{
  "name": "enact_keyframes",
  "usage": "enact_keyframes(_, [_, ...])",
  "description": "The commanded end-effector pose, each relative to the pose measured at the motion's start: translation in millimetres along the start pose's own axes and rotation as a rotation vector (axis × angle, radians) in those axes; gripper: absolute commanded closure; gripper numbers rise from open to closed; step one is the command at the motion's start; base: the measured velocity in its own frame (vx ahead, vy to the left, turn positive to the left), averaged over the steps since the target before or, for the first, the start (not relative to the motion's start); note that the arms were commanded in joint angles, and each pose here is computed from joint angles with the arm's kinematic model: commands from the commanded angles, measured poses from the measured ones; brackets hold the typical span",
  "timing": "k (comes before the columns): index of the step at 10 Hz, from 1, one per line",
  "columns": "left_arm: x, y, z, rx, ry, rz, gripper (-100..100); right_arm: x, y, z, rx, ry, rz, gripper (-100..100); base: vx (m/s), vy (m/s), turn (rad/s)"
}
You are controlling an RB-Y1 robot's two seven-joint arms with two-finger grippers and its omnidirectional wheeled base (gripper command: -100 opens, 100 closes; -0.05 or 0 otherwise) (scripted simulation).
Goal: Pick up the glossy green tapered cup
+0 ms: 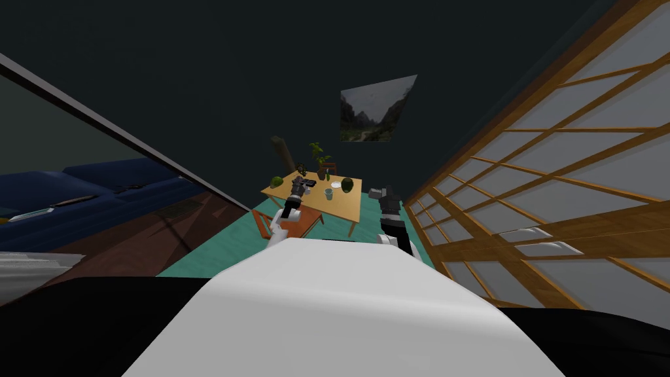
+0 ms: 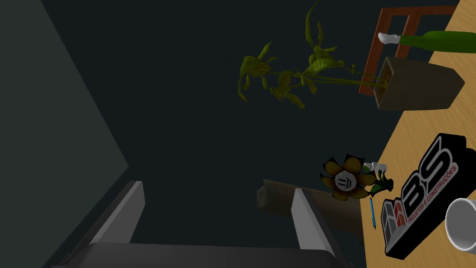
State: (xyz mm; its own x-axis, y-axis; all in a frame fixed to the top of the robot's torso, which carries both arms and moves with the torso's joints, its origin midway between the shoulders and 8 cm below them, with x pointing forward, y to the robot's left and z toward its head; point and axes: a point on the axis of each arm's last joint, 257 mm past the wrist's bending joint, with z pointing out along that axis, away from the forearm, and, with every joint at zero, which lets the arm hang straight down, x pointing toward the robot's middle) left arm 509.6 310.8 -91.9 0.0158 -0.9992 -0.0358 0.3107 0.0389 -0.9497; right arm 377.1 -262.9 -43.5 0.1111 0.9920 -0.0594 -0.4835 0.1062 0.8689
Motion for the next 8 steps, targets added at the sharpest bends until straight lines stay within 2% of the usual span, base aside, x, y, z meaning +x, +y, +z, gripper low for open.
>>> enact_keyframes(1, [-6.7,16.2,12.3,-0.051,-0.010,-0.005,-100,0.0,0.0,0.0,0.000,0.000,0.000,0,-0.022,-0.025,-0.008])
enact_keyframes(2, [-7.2,17.8,12.2,-0.058,-0.012,-0.005,-100,0.0,0.0,0.0,0.000,0.000,0.000,0,-0.019,-0.024,-0.008])
enact_keyframes(3, [-12.6,28.8,23.5,-0.095,-0.021,-0.010,-100,0.0,0.0,0.0,0.000,0.000,0.000,0,-0.022,-0.028,-0.012])
enact_keyframes(4, [-13.8,32.9,22.9,-0.107,-0.025,-0.010,-100,0.0,0.0,0.0,0.000,0.000,0.000,0,-0.014,-0.020,-0.011])
enact_keyframes(5, [-19.2,41.6,34.2,-0.141,-0.036,-0.015,-100,0.0,0.0,0.0,0.000,0.000,0.000,0,-0.015,-0.022,-0.022])
enact_keyframes(6, [-21.0,47.9,33.0,-0.157,-0.041,-0.015,-100,0.0,0.0,0.0,0.000,0.000,0.000,0,-0.013,-0.020,-0.011])
enact_keyframes(7, [-26.6,55.5,43.9,-0.189,-0.054,-0.022,-100,0.0,0.0,0.0,0.000,0.000,0.000,0,-0.012,-0.026,-0.020])
enact_keyframes(8, [-28.9,62.9,42.2,-0.209,-0.060,-0.022,-100,0.0,0.0,0.0,0.000,0.000,0.000,0,-0.009,-0.021,-0.015])
